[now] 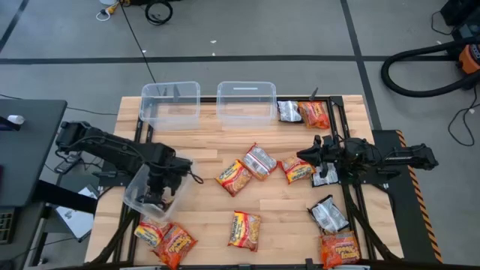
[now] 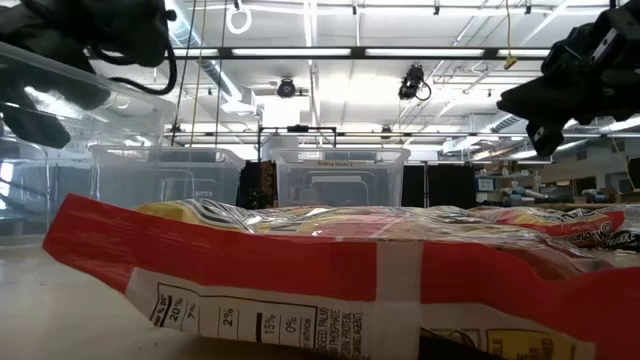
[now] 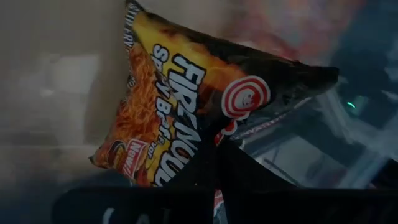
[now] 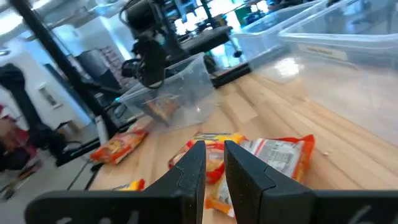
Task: Sort Maruchan noodles
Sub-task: Put the middle left black noodle pack into the bottom transparent bin
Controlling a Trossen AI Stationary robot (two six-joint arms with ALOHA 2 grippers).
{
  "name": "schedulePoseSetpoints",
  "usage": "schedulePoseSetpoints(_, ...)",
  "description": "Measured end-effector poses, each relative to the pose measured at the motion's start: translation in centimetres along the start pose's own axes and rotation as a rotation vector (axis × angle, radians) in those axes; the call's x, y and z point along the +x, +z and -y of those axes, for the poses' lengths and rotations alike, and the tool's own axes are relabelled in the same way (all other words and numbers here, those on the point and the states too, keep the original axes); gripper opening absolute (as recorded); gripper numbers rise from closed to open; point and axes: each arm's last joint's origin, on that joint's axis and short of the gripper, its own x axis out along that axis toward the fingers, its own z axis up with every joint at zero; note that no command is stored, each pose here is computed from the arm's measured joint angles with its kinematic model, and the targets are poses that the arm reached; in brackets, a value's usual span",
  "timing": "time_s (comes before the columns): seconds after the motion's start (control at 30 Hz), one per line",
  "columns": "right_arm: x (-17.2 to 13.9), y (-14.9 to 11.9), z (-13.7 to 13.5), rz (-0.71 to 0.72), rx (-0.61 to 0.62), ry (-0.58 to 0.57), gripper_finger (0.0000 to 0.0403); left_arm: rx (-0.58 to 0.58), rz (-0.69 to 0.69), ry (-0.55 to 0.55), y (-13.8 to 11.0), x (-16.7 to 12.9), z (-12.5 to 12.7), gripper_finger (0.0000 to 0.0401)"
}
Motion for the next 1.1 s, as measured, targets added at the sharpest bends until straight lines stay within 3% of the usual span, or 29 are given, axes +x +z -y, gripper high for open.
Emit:
schedulePoseSetpoints(0.1, 0.1, 0.0, 0.1, -0.017, -0.001, -0.026, 0.0068, -0.109, 0.006, 0.057, -0.2, -0.5, -0.9, 0.0013)
schedulePoseSetpoints(0.33, 0.3, -0.3, 0.3, -0.046, -0.004, -0.056, 0.0073, -0.182, 0.033, 0.054, -0.4, -1.7, -2.7, 0.0013)
schedulePoseSetpoints(0.43, 0.4, -0.3, 0.3, -0.052, -0.005, -0.058, 0.0073, -0.148, -0.011, 0.045, -1.0, -1.9, -3.0, 0.0014)
schedulePoseSetpoints(0.63, 0.4, -0.3, 0.3, -0.053, -0.011, -0.059, 0.0073, -0.05, -0.024, -0.079, -1.2, -1.9, -2.7, 0.0014)
schedulePoseSetpoints(0.83, 0.4, -0.4, 0.4, -0.057, -0.052, -0.066, 0.0073, 0.002, -0.056, -0.072, -1.3, -1.4, -1.9, 0.002)
schedulePoseSetpoints(1.1, 0.5, -0.1, 0.2, -0.074, -0.054, -0.073, 0.0073, -0.005, -0.092, -0.03, -1.3, -0.8, -1.1, 0.0073)
